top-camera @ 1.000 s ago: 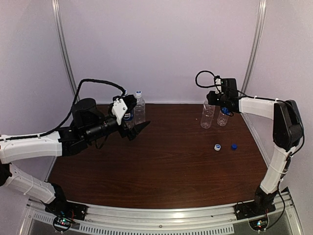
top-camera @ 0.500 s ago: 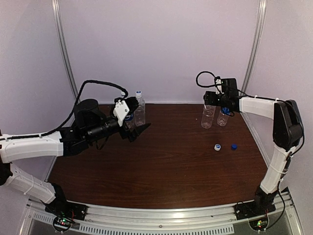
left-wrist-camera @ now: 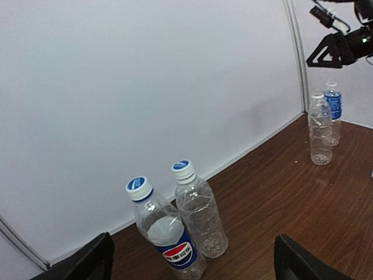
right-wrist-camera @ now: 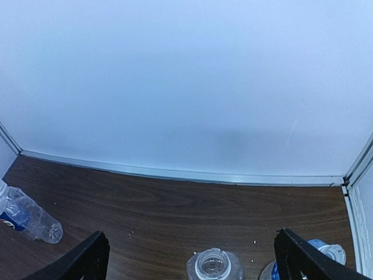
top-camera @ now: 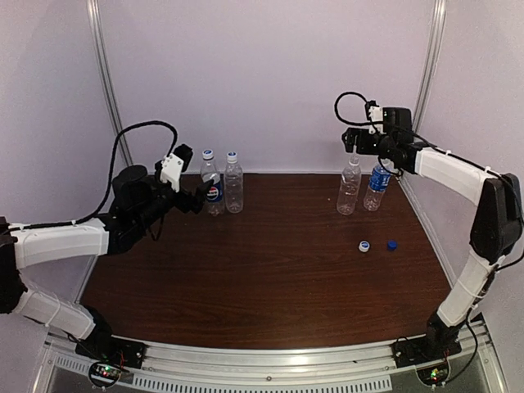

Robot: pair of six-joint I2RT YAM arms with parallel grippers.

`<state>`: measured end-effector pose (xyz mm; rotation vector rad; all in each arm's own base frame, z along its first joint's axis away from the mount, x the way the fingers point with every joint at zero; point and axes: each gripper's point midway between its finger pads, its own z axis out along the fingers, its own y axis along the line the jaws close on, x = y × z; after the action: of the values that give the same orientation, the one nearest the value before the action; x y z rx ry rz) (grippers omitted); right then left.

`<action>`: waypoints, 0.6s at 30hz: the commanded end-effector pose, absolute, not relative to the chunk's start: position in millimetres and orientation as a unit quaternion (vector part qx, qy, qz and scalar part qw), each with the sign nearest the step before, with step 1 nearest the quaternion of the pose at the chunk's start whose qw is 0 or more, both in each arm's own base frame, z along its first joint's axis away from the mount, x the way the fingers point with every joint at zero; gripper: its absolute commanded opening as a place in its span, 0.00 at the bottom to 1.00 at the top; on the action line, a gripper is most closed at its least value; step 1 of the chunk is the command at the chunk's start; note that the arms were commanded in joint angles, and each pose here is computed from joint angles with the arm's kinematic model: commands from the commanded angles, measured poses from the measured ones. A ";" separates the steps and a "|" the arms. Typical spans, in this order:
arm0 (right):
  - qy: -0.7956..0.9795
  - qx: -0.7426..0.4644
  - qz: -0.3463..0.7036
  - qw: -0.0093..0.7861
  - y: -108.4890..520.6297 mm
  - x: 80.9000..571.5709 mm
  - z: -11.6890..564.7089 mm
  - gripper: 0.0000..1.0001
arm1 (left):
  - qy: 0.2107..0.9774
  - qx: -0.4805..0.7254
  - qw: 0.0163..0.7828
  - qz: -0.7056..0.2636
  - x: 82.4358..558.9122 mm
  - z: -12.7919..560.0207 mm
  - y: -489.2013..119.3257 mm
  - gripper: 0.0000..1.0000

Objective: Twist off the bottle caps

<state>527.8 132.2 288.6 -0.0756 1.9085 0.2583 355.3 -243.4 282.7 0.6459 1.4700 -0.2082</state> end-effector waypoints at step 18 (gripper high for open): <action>0.746 -0.097 0.124 0.647 150.4 457.5 398.6 1.00 | 0.572 0.198 0.782 -0.152 442.5 248.6 -202.6 0.97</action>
<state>463.1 155.4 409.4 -0.2099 1.6672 0.3298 437.5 -191.4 207.6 0.4291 1.4134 -0.2785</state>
